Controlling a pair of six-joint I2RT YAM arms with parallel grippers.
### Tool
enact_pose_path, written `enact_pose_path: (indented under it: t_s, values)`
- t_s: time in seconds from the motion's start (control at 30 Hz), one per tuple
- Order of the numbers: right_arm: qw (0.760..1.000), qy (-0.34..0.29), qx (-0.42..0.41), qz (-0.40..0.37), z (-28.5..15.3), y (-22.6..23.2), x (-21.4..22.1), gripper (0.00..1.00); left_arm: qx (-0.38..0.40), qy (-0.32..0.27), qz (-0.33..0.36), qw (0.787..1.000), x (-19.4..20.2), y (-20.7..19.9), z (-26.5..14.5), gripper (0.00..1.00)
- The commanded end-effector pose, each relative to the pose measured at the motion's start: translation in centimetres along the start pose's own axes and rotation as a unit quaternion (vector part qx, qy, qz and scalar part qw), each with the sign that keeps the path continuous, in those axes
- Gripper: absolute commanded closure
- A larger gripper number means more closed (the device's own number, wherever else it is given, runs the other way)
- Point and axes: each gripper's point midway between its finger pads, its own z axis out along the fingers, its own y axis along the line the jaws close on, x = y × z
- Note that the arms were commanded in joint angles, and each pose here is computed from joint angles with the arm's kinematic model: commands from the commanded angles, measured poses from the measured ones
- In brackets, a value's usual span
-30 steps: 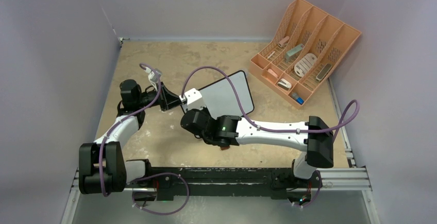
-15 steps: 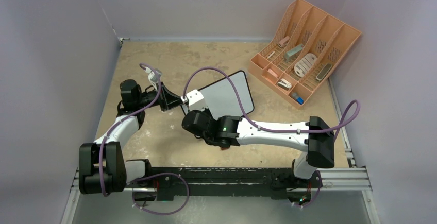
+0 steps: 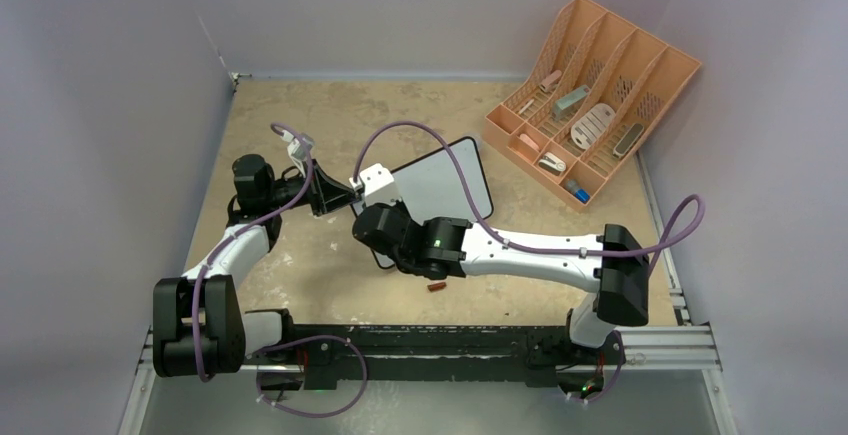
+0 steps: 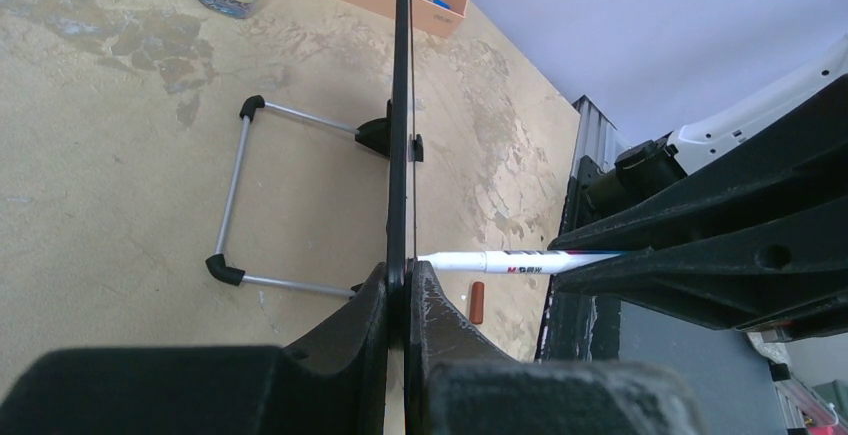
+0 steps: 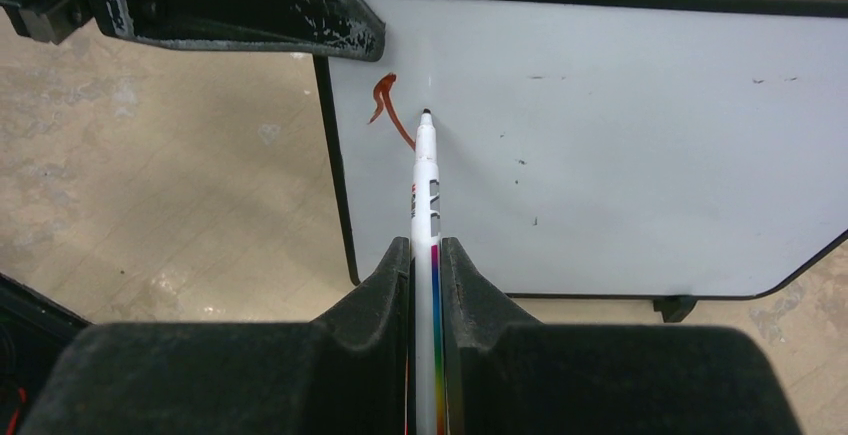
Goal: Write a sentence on the whiteboard
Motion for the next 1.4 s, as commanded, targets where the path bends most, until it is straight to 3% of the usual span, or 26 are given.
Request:
enact_pose_path:
  t_s: [0.0,0.4,1.37]
  values:
    - [0.998,-0.048,0.023,0.026,0.2,-1.3,-3.9,1.0,0.031,0.01,0.027,0.999,-0.2,-1.3,0.3,1.0]
    - [0.998,-0.046,0.021,0.025,0.6,-1.7,-4.1,1.0,0.028,0.01,0.027,0.999,-0.2,-1.2,0.3,1.0]
    - [0.999,0.014,0.024,0.034,0.0,-3.0,1.1,1.0,0.024,0.009,0.027,0.999,-0.2,-1.1,0.3,1.0]
